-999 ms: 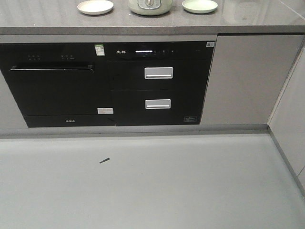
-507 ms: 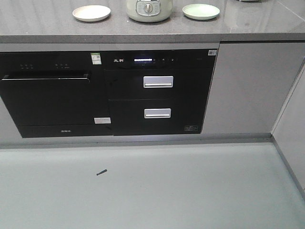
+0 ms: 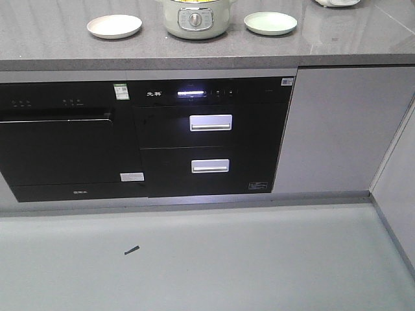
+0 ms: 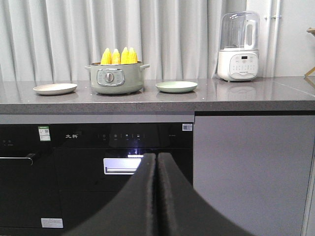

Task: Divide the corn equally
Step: 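Drive the base toward the counter with the corn pot and plates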

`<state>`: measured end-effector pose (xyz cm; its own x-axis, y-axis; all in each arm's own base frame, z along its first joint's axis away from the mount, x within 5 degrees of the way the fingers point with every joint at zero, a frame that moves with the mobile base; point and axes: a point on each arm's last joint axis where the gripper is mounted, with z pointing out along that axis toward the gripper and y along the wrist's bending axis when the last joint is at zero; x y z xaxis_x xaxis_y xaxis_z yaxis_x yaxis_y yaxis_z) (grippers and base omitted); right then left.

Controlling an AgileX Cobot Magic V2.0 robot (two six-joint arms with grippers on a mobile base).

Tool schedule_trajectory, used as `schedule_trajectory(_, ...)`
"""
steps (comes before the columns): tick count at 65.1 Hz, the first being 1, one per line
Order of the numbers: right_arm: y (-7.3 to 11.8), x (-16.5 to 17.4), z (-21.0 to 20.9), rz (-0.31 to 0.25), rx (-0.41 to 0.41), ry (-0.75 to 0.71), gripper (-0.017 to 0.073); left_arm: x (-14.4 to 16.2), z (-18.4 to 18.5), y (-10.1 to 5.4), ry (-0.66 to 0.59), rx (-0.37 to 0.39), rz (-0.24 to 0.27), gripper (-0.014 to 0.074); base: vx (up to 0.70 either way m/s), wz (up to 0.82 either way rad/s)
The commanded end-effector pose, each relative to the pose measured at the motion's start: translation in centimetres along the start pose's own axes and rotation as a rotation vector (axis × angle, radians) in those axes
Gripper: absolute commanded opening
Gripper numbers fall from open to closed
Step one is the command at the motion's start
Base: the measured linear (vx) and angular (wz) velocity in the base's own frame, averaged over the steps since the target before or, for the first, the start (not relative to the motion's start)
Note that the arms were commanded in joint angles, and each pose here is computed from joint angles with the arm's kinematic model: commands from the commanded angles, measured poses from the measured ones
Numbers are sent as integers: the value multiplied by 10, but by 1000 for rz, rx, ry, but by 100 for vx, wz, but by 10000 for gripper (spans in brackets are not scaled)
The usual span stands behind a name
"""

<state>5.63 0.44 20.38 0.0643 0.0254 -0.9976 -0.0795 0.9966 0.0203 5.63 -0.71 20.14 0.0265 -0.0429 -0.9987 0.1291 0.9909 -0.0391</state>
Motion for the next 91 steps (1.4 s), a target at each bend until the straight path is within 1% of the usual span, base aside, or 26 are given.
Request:
schedule_trajectory(1, 0, -4, 0, -12, 1, -68, -10, -3, -1, -1, -81, 10, -10, -6, 13, -3)
schedule_trajectory(91, 0, -4, 0, -12, 1, -68, -10, -3, -1, -1, -81, 10, -10, -6, 14, -1)
